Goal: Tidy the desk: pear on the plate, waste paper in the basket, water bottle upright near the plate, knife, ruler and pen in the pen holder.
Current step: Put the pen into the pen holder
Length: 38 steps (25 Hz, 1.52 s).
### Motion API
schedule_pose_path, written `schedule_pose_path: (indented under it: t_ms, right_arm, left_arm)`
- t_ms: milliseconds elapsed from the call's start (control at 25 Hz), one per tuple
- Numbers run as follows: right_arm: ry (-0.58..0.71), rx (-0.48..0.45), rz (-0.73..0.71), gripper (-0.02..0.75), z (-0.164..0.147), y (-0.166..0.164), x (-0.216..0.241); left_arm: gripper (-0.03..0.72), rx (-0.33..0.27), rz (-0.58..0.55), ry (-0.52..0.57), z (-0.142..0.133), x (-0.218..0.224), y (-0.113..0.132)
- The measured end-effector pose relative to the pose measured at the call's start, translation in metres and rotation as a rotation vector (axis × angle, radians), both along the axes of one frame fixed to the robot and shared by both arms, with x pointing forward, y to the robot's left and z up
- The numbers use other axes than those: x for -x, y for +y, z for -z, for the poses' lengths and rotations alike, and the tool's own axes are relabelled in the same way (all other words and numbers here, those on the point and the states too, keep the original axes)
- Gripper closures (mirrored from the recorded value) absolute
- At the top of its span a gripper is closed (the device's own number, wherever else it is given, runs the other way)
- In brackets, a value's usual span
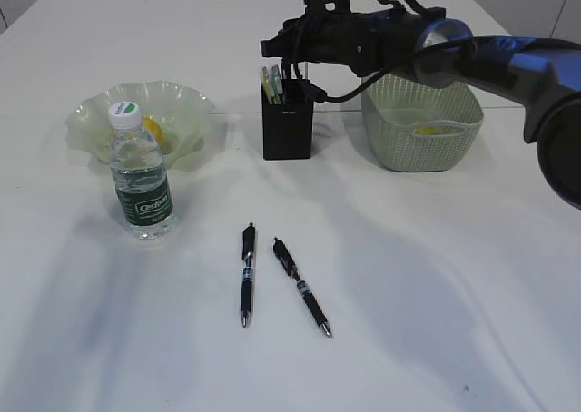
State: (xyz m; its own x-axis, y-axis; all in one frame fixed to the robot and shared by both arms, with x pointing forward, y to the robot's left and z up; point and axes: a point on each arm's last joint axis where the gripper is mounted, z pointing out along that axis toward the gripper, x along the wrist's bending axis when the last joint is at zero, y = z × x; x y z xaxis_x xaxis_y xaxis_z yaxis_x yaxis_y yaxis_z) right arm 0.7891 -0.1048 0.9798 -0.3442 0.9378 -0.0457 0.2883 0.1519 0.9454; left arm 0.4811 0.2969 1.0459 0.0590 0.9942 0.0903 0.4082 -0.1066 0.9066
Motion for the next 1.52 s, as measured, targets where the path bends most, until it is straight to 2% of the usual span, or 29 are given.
schedule_pose_path:
  t_ms: [200,520,1040,1280,1520]
  right_arm:
    - [-0.001,0.002,0.0,0.508,-0.02,-0.002,0.004]
    - [0.112,0.042,0.004,0.508,-0.035,-0.006,0.015]
    - [0.165,0.056,0.006,0.507,-0.081,-0.013,0.036]
    - [0.229,0.077,0.008,0.507,-0.092,-0.017,0.046]
    - [0.351,0.091,0.004,0.507,-0.09,-0.018,0.056]
  left_arm:
    - [0.347,0.0,0.0,0.0,0.0,0.0,0.0]
    - [0.347,0.0,0.0,0.0,0.0,0.0,0.0]
    - [0.347,0.0,0.0,0.0,0.0,0.0,0.0]
    - [0.347,0.002,-0.001,0.0,0.0,0.0,0.0]
    - [0.347,0.004,-0.002,0.0,0.0,0.0,0.0]
